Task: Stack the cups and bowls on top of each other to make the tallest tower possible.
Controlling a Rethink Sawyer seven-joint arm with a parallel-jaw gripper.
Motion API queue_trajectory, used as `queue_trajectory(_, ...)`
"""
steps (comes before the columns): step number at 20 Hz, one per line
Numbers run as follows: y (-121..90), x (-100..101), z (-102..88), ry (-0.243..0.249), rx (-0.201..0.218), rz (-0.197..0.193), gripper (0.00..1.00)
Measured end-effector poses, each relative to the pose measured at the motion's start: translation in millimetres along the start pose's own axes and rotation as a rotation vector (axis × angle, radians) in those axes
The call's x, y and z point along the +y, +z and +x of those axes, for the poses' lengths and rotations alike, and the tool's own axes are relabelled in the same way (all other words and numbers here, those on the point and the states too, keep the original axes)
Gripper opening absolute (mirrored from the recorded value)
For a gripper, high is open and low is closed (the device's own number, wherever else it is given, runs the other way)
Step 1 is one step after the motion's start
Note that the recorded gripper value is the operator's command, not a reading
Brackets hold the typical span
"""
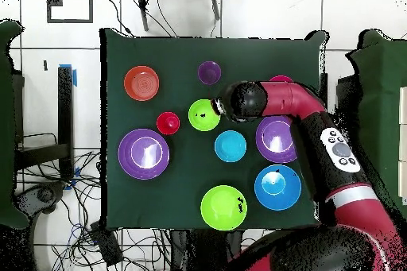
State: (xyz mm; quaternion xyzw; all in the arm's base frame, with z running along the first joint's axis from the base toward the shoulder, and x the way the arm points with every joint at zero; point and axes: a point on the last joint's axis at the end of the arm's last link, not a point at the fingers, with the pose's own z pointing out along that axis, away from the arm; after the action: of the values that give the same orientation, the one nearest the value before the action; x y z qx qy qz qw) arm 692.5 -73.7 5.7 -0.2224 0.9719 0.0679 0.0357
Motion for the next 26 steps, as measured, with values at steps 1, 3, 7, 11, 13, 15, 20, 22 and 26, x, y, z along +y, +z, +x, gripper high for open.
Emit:
queue_trajectory(1, 1.4, 1.8, 0.9, -0.002, -0.005, 0.0, 1.0)
queue_trajectory(3, 4.4, 5.2, 3.2, -0.005, -0.015, 0.002, 1.0)
queue_trajectory(7, 13.1, 10.1, 6.6, -0.008, -0.022, 0.001, 1.0)
queue_trajectory(11, 21.6, 11.9, 13.7, -0.005, -0.003, -0.002, 1.0)
queue_trajectory(13, 23.4, 11.8, 15.9, -0.004, 0.002, -0.002, 1.0)
queue_trajectory(15, 27.4, 11.8, 19.5, 0.0, 0.008, -0.007, 1.0)
queue_trajectory(20, 42.5, 16.0, 30.2, 0.009, 0.03, -0.028, 1.0)
queue_trajectory(22, 47.2, 17.1, 33.9, 0.012, 0.037, -0.034, 1.0)
queue_trajectory(26, 60.1, 21.0, 43.5, 0.02, 0.055, -0.051, 1.0)
